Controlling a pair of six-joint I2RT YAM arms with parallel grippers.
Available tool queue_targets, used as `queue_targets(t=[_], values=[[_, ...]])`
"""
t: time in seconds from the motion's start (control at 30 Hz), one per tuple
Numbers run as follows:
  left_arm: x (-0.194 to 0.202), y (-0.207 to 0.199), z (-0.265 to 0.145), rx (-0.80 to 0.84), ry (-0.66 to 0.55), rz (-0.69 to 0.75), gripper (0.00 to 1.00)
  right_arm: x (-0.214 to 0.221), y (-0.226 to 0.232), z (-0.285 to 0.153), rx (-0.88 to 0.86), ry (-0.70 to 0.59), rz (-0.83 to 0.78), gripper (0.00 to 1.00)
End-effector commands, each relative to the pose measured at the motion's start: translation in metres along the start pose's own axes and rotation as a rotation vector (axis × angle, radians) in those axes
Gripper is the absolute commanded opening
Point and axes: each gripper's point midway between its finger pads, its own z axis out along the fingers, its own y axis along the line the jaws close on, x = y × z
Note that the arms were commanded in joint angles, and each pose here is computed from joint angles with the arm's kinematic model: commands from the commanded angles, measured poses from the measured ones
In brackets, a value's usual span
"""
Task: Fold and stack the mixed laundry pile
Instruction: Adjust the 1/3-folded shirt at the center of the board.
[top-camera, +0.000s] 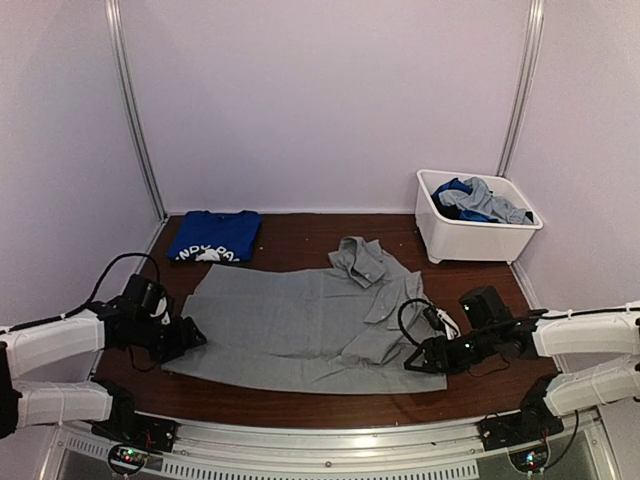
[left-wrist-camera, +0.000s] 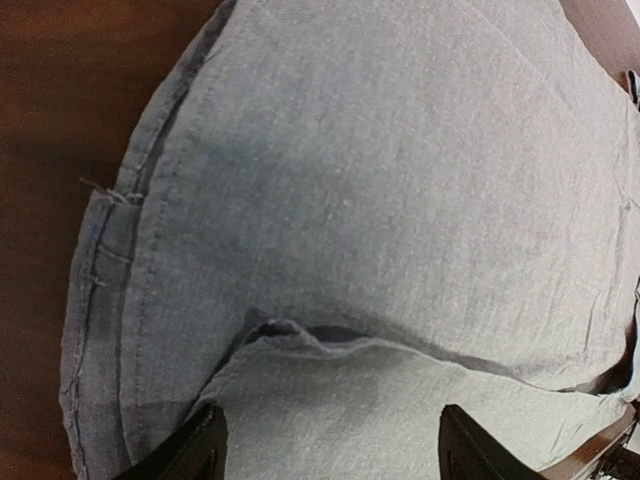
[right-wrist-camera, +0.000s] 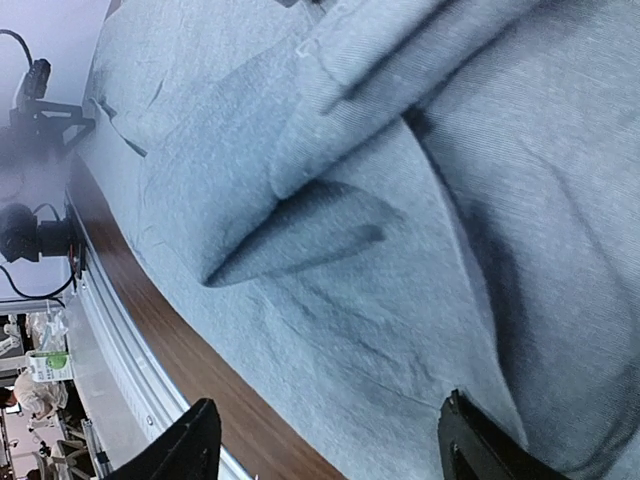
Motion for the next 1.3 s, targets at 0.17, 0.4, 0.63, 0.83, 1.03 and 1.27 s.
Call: queue_targets(t=[0.17,0.4,0.63,0.83,1.03,1.27], values=[[-0.038,-0.052,-0.041,0.059,-0.086,0.239,0.76,-0.070,0.041,-0.055,0.105,-0.189,-0.111,0.63],[-0.068,-0.112,-0.046,0.121,-0.138,0.382,0.76,-0.118,0.046,-0.047,0.282,-0.093,-0.320,0.53],[-0.073,-0.116,-0.034,0.131,-0.145,0.346,0.77,-0.112,0.064,-0.020,0.304,0.033,-0.471,0.60],[-0.074,-0.116,-0.031,0.133,-0.148,0.333,0.78,-0.110,0.051,0.015,0.396,0.122,-0.551,0.63],[-0.074,-0.116,-0.030,0.133,-0.148,0.336,0.78,-0.108,0.026,0.041,0.542,0.204,-0.605,0.71],[-0.073,-0.115,-0.029,0.132,-0.146,0.338,0.79,-0.105,-0.004,0.054,0.715,0.283,-0.678,0.70]])
